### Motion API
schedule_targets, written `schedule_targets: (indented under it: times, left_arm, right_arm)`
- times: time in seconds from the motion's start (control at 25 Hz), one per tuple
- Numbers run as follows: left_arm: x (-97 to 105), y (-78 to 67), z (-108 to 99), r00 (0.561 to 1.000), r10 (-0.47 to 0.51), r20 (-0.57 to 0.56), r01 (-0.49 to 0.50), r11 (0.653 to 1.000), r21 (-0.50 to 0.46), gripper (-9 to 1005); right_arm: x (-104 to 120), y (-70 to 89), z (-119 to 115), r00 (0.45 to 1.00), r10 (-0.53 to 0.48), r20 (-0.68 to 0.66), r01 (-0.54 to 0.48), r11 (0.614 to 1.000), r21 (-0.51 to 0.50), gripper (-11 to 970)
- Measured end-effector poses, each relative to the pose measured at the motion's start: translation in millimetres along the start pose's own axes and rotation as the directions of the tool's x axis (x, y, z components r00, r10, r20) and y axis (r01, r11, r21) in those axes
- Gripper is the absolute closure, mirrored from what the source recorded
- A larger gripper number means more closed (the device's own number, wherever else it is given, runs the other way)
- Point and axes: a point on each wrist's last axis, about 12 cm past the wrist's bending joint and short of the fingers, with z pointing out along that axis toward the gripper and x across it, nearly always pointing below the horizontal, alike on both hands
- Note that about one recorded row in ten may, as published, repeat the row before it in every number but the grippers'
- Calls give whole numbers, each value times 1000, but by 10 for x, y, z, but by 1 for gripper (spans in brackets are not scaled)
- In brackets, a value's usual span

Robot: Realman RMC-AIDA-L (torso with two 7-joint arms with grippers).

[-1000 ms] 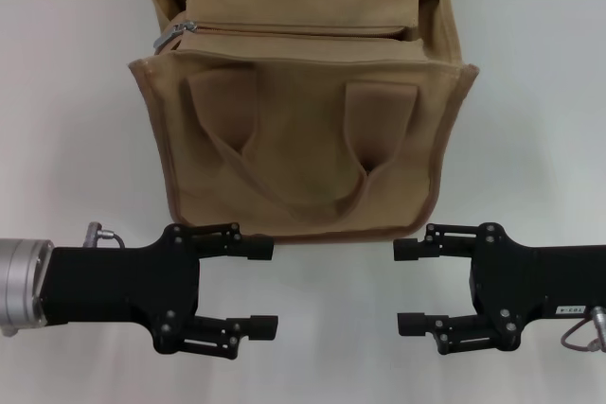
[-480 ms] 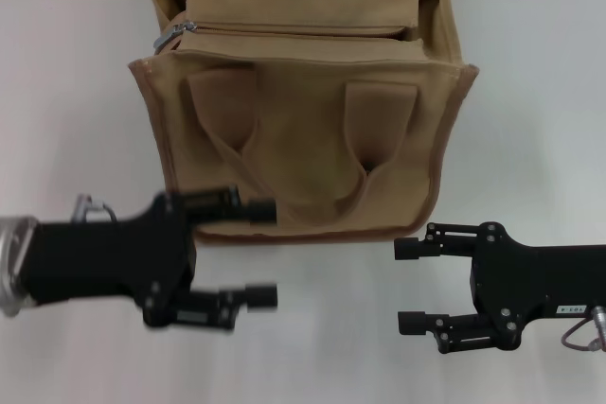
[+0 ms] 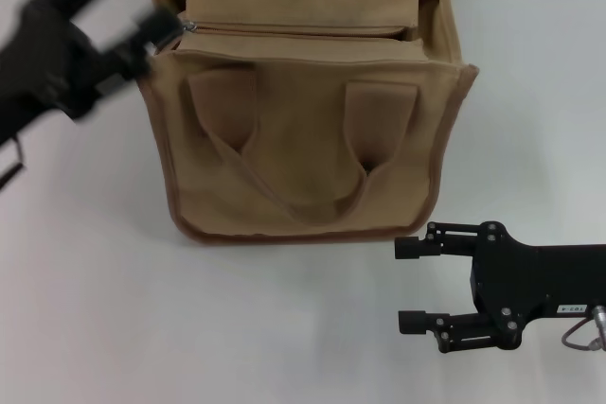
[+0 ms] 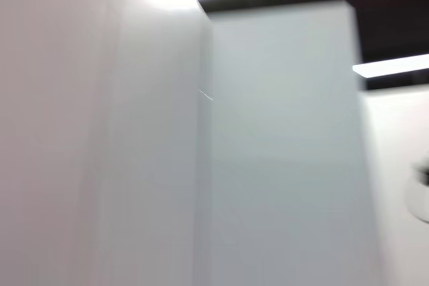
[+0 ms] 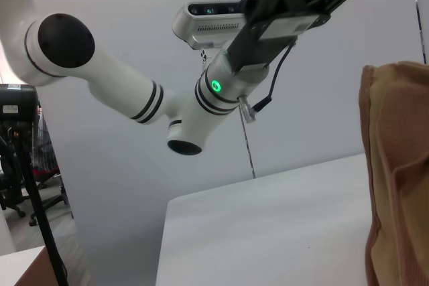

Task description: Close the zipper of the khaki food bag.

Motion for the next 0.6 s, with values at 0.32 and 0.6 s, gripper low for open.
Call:
schedule_targets:
  times: [0.32, 0.6]
  left_arm:
    - [-22, 133, -499, 985, 163, -53, -171, 909, -379, 169]
    - [39, 162, -784, 965, 125, -230, -217, 872, -438, 169]
  right_arm:
    - [5, 6, -11, 1000, 2, 0, -2, 1000, 1, 197]
    - [9, 10, -14, 1000, 3, 1, -3, 1000, 2, 198]
